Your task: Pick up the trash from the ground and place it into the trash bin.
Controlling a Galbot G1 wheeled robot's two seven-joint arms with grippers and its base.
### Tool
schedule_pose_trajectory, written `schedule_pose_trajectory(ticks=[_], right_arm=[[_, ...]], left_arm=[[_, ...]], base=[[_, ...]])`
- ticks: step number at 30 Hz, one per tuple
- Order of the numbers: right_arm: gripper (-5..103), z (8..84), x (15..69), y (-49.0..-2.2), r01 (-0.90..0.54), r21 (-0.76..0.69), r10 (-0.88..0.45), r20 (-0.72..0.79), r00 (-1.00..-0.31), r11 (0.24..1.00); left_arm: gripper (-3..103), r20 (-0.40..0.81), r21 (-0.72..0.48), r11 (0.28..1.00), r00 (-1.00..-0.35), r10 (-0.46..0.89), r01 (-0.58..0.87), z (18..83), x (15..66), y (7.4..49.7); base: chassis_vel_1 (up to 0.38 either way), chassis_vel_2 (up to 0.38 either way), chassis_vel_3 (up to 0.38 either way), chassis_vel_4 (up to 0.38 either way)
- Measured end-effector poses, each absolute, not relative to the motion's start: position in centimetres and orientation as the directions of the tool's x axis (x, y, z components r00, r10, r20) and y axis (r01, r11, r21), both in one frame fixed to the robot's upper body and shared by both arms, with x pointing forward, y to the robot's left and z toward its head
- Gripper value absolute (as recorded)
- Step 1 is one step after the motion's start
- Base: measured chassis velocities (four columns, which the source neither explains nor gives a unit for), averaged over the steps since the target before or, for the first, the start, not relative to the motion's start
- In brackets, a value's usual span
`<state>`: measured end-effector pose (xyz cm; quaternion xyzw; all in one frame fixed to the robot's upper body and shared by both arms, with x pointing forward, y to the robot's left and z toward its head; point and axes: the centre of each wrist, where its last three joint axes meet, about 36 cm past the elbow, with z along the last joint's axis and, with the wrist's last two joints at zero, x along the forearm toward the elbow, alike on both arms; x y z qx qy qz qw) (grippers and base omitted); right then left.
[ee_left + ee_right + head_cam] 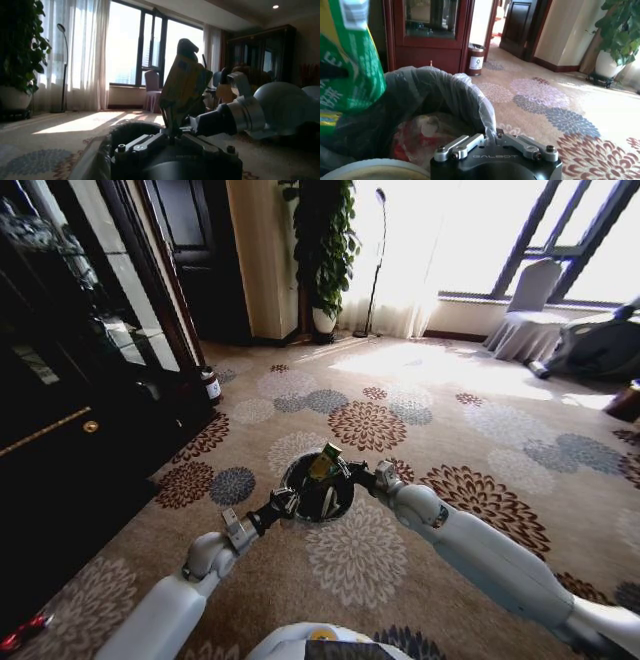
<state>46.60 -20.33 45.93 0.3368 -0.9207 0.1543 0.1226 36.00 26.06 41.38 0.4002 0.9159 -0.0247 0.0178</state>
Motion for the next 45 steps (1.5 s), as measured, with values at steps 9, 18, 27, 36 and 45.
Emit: schedule_pose_trajectory(ticks=[9,18,27,36,45], right_arm=[[1,44.9,46.9,-20.6,-0.657,-0.226,-0.570,0.348,-0.744,0.719],[1,44.3,47.1,-20.9,-0.660,-0.232,-0.565,0.366,-0.740,0.714],[1,44.2,47.4,-20.6,-0.665,-0.228,-0.568,0.371,-0.735,0.712],[1,44.6,47.3,-20.0,-0.672,-0.221,-0.583,0.357,-0.730,0.707],[1,44.2,47.8,-20.4,-0.641,-0.294,-0.547,0.344,-0.763,0.709]], left_arm=[[24,-0.022,-0.044,0.698,-0.699,0.715,0.715,42.6,34.4,24.5],[63,-0.015,-0.041,0.727,-0.728,0.685,0.685,41.6,34.7,24.3],[95,-0.140,-0.124,0.687,-0.699,0.702,0.716,45.1,34.0,22.8],[96,0.064,-0.484,0.647,-0.713,0.698,0.589,45.1,32.2,16.6],[72,0.194,0.002,0.795,-0.780,0.595,0.606,48.2,31.5,18.2]], base=[[0.000,0.000,0.000,0.000],[0.000,0.000,0.000,0.000],[0.000,0.000,0.000,0.000],[0.000,0.000,0.000,0.000],[0.000,0.000,0.000,0.000]])
